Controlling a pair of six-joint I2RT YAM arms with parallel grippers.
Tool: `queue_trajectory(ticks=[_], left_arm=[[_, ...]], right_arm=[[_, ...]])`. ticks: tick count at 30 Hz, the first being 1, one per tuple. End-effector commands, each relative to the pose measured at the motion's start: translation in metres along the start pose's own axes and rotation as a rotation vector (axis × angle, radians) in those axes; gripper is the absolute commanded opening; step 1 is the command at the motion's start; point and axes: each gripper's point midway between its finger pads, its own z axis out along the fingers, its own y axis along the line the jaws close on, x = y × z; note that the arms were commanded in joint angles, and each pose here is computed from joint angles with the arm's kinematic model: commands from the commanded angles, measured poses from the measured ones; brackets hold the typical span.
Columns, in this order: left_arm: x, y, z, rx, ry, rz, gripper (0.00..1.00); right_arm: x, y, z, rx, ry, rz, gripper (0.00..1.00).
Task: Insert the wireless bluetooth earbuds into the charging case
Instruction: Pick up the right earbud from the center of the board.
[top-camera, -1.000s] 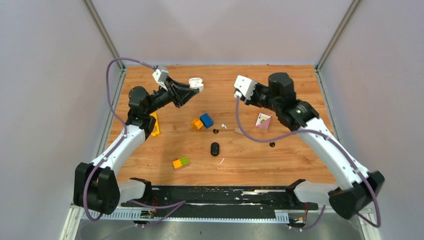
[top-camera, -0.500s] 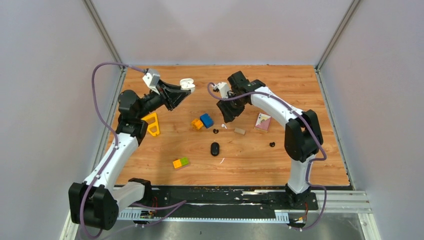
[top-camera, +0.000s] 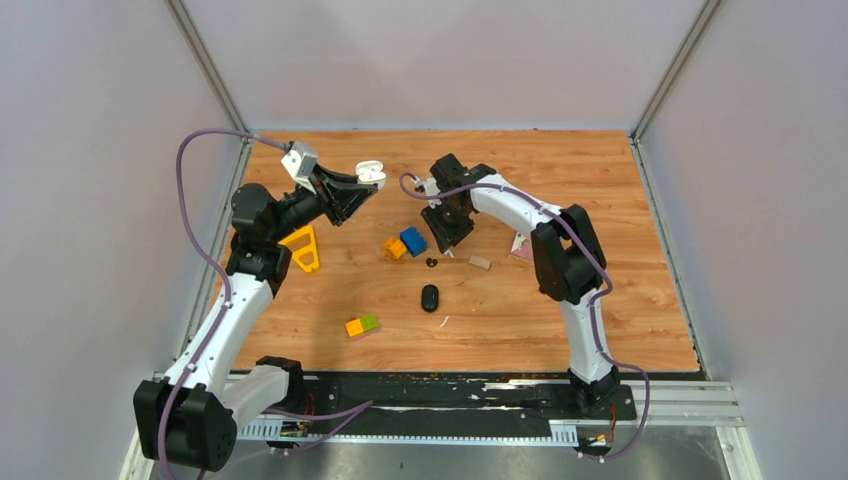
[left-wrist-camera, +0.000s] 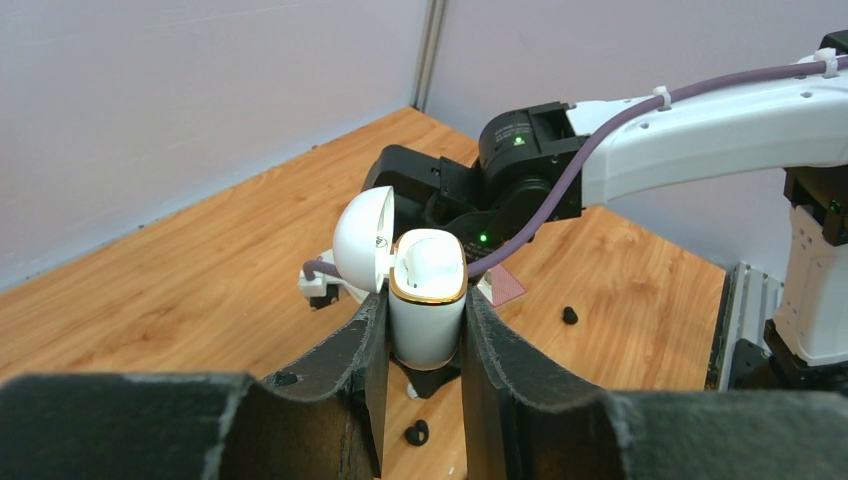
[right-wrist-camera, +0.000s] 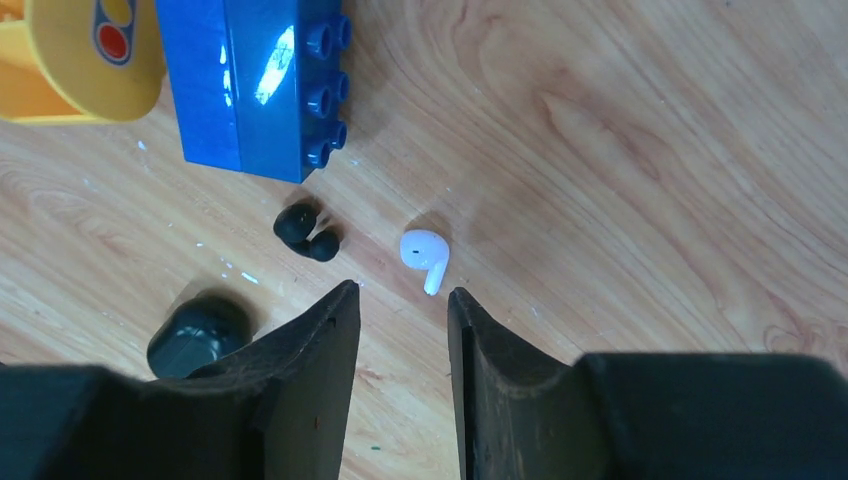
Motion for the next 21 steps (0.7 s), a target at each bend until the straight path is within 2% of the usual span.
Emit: queue_trajectory(ticks=[1, 21], left_arm=[[-0.007, 0.000, -0.004, -0.010, -0.024, 0.038, 0.00], [0.000, 0.003, -0.008, -0.027, -0.025, 0.019, 0.00]], right_arm=[[-0.020, 0.002, -0.002, 0.052, -0.043, 0.008, 0.38], [-0.011, -0.015, 0.029, 0.117, 0.010, -0.043, 0.36]])
